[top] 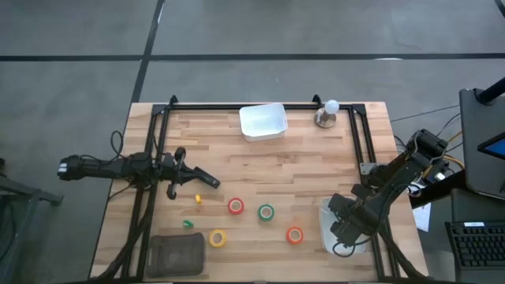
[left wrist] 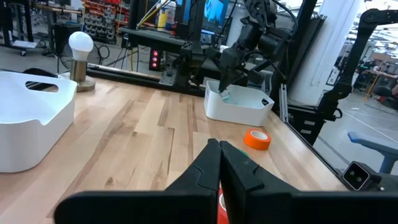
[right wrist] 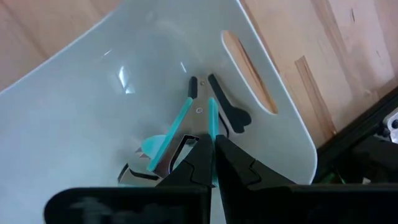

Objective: Pick and place Stapler, Stapler remover, tape
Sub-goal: Put the light blue staple remover into the bottom white bin, then put the orange tape into the top white bin

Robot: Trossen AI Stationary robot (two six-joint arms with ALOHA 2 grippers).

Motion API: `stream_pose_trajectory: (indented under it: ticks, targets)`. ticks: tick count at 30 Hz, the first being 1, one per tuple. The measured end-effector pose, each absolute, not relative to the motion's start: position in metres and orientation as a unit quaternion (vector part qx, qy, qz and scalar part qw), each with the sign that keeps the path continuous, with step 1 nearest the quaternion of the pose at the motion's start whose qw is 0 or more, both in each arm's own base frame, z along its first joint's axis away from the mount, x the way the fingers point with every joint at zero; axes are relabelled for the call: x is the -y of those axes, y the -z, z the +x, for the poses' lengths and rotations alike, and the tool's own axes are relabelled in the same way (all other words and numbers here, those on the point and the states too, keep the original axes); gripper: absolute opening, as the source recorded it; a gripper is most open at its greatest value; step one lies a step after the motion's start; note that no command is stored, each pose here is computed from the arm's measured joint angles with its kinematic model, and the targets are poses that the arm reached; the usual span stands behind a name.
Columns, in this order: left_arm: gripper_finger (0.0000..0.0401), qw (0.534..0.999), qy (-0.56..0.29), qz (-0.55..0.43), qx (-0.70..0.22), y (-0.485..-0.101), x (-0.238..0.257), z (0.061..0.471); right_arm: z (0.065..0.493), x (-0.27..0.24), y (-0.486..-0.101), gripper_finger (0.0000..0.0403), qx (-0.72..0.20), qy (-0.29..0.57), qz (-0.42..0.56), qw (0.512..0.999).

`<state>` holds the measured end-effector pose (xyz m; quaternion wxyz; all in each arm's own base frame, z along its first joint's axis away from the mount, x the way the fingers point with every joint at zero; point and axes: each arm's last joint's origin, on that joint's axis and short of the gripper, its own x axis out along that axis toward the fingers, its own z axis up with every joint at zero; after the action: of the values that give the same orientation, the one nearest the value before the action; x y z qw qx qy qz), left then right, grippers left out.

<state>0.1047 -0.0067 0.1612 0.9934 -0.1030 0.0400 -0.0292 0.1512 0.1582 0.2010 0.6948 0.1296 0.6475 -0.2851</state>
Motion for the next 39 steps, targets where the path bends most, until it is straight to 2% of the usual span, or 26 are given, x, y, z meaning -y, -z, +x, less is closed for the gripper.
stream_pose_trajectory:
  ticks: [13, 27, 39]
  targets:
    - [0.0007, 0.993, 0.029, -0.103, -0.04, -0.161, 0.007, 0.105, 0.155, -0.162, -0.208, 0.0015, -0.643, 0.275, 0.142, 0.7]
    - [0.0007, 0.993, 0.029, -0.103, -0.04, -0.161, 0.007, 0.105, 0.159, -0.164, -0.223, 0.0105, -0.638, 0.276, 0.142, 0.704]
    - [0.0007, 0.993, 0.029, -0.103, -0.04, -0.161, 0.007, 0.105, 0.174, -0.17, -0.252, 0.013, -0.537, 0.257, 0.119, 0.794]
